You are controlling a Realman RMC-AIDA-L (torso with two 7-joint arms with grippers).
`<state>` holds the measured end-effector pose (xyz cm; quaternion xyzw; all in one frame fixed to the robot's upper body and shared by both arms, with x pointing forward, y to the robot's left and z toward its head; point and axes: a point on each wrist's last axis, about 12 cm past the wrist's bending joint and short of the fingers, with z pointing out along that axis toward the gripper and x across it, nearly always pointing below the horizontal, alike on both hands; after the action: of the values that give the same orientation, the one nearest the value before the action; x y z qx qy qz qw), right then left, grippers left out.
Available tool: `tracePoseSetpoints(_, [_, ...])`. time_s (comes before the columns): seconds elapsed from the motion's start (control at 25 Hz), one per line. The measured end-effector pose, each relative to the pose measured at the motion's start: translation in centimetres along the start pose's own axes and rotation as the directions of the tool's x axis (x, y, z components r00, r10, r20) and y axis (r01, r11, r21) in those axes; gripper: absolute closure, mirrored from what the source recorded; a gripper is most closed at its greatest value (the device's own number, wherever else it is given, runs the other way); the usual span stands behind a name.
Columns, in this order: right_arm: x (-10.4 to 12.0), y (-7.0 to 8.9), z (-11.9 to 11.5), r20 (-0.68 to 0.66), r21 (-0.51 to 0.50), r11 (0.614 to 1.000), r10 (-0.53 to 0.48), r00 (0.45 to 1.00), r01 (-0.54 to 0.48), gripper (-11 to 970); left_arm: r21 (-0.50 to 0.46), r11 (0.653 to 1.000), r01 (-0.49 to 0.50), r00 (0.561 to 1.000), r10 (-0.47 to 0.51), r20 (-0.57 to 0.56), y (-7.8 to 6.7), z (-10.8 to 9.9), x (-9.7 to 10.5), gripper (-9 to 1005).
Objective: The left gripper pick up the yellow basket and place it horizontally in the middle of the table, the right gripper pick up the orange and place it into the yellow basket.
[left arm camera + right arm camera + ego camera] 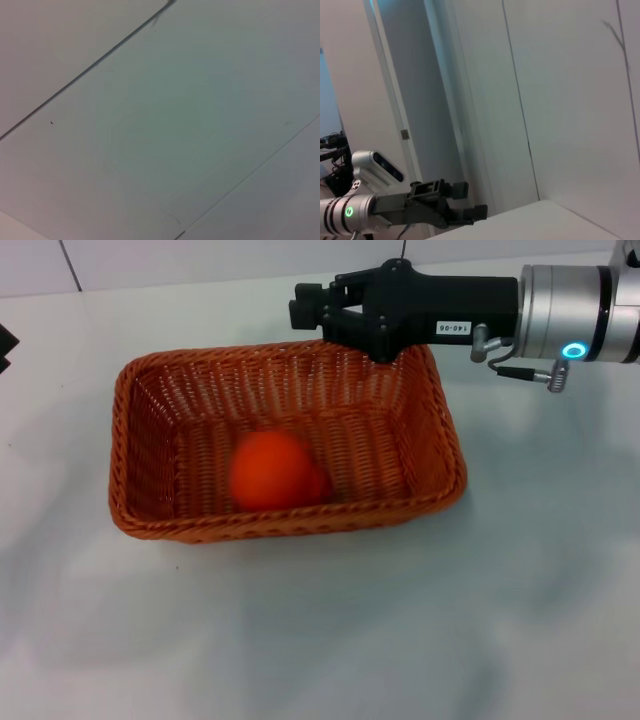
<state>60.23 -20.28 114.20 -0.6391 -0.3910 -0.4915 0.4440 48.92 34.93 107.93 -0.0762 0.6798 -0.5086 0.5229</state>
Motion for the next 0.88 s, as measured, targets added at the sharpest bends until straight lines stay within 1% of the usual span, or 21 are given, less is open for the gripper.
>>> tracePoseSetpoints(0.08, [-0.1,0.0,-0.2,-0.026,-0.012,1.0,0.0,1.0,0.0,853,0.001,1.0,0.002,1.0,-0.002,0.001,0.0,-0.2,0.1,245])
tracePoseSetpoints(0.16, [-0.2,0.0,-0.7,-0.078,-0.046,0.999,-0.002,0.997,-0.002,814,0.003,1.0,0.003,1.0,-0.003,0.001,0.0,-0.3,0.1,245])
tracePoseSetpoints(0.24, [-0.6,0.2,-1.4,-0.158,-0.119,0.993,-0.021,0.987,0.002,775,0.004,1.0,0.001,1.0,-0.001,0.001,-0.1,-0.4,0.2,245])
tracePoseSetpoints(0.36, [-2.0,0.4,-3.0,-0.286,-0.268,0.963,-0.071,0.956,-0.009,743,0.007,1.0,-0.016,1.0,0.016,0.004,-0.1,-0.5,0.4,245])
tracePoseSetpoints(0.4, [-2.6,0.5,-3.6,-0.331,-0.324,0.946,-0.088,0.94,-0.026,737,0.007,1.0,-0.022,1.0,0.022,0.005,-0.1,-0.6,0.5,245])
tracePoseSetpoints(0.44, [-3.8,0.6,-4.5,-0.387,-0.415,0.908,-0.119,0.915,-0.058,730,0.009,0.999,-0.03,0.999,0.03,0.012,-0.2,-0.6,0.6,245])
tracePoseSetpoints(0.48, [-3.8,0.6,-4.5,-0.387,-0.415,0.908,-0.119,0.915,-0.058,723,0.011,0.999,-0.039,0.999,0.038,0.019,-0.2,-0.7,0.7,245])
tracePoseSetpoints(0.52, [-4.2,0.7,-4.9,-0.405,-0.461,0.885,-0.139,0.904,-0.07,717,0.013,0.999,-0.048,0.998,0.048,0.028,-0.2,-0.8,0.8,245])
tracePoseSetpoints(0.64, [-5.4,1.1,-6.2,-0.425,-0.596,0.795,-0.197,0.884,-0.109,696,0.03,0.995,-0.098,0.992,0.095,0.08,-0.4,-0.9,1.1,245])
tracePoseSetpoints(0.72, [-6.0,1.3,-6.9,-0.419,-0.659,0.742,-0.225,0.88,-0.125,682,0.037,0.989,-0.145,0.981,0.139,0.135,-0.5,-1.0,1.5,245])
tracePoseSetpoints(0.8, [-6.5,1.6,-7.5,-0.413,-0.715,0.684,-0.247,0.877,-0.144,668,0.025,0.975,-0.222,0.957,0.213,0.198,-0.6,-1.2,1.9,245])
tracePoseSetpoints(0.88, [-6.8,1.7,-7.9,-0.417,-0.746,0.643,-0.252,0.873,-0.171,653,-0.013,0.941,-0.337,0.9,0.326,0.288,-0.7,-1.6,3.0,245])
